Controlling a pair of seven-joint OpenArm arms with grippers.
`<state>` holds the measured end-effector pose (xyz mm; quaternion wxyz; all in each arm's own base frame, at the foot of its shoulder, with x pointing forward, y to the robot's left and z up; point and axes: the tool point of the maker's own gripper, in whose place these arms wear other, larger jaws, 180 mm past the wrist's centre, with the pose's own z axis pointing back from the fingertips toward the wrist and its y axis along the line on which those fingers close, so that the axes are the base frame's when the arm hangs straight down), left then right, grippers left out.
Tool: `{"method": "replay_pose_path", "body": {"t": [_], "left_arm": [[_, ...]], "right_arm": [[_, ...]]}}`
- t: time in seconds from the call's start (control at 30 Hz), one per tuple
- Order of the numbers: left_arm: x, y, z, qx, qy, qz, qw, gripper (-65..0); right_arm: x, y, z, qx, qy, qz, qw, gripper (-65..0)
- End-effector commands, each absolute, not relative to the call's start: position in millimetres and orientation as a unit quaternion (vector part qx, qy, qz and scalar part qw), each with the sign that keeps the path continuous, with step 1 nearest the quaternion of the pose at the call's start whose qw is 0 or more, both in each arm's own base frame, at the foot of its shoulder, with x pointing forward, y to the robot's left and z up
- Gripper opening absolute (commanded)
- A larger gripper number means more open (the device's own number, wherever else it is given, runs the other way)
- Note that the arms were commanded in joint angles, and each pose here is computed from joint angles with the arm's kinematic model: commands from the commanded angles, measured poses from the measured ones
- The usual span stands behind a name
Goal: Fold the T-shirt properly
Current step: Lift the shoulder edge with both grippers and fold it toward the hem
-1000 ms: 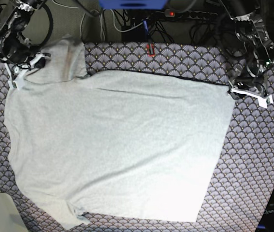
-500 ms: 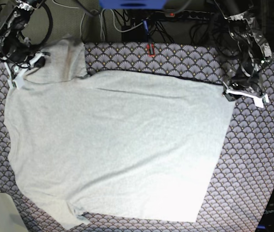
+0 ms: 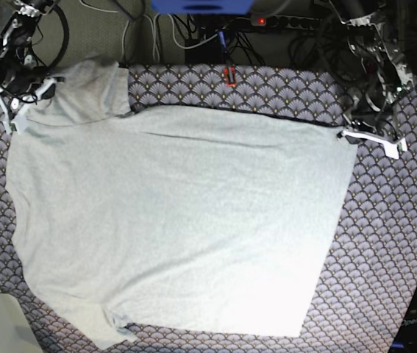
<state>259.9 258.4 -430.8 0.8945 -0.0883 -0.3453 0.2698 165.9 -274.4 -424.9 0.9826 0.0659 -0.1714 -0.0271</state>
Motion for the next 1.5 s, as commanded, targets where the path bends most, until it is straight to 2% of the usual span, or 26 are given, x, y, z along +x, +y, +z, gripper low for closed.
{"method": "replay_pose_path", "body": {"t": [0.0,0.33,0.5,0.67,0.93,1.2,1.47], "left_arm": [[259,259,-428,-0.085,-0.341,0.264,0.898,-64.5],[251,267,-406,-0.058,-0.364,0.239,0.898,-64.5],[246,282,-393,-0.035,-0.374,0.219,0.901,-64.4],[240,293,-391,-0.019,-0.371,0.210,0.904,-64.4],[216,290,-389,-0.006,-0.361,0.195,0.912,-64.4],[203,291,-383,0.004,-0.358,0.187,0.915,-64.4],[218,292,-373,0.004,-0.377,0.186,0.907,-64.4]], "right_arm": [[167,-282,-420,0.054,-0.175,-0.024,0.983,-63.9],[157,-280,-424,0.055,-0.161,-0.019,0.985,-64.4],[162,-284,-419,0.036,-0.165,0.045,0.985,-64.4],[162,-291,-415,0.024,-0.184,0.068,0.980,-64.4],[167,-284,-376,-0.014,-0.234,0.116,0.965,-64.4],[179,-292,-358,-0.033,-0.268,0.099,0.958,-64.4],[209,-310,-332,-0.060,-0.311,0.090,0.944,-64.4]]}}
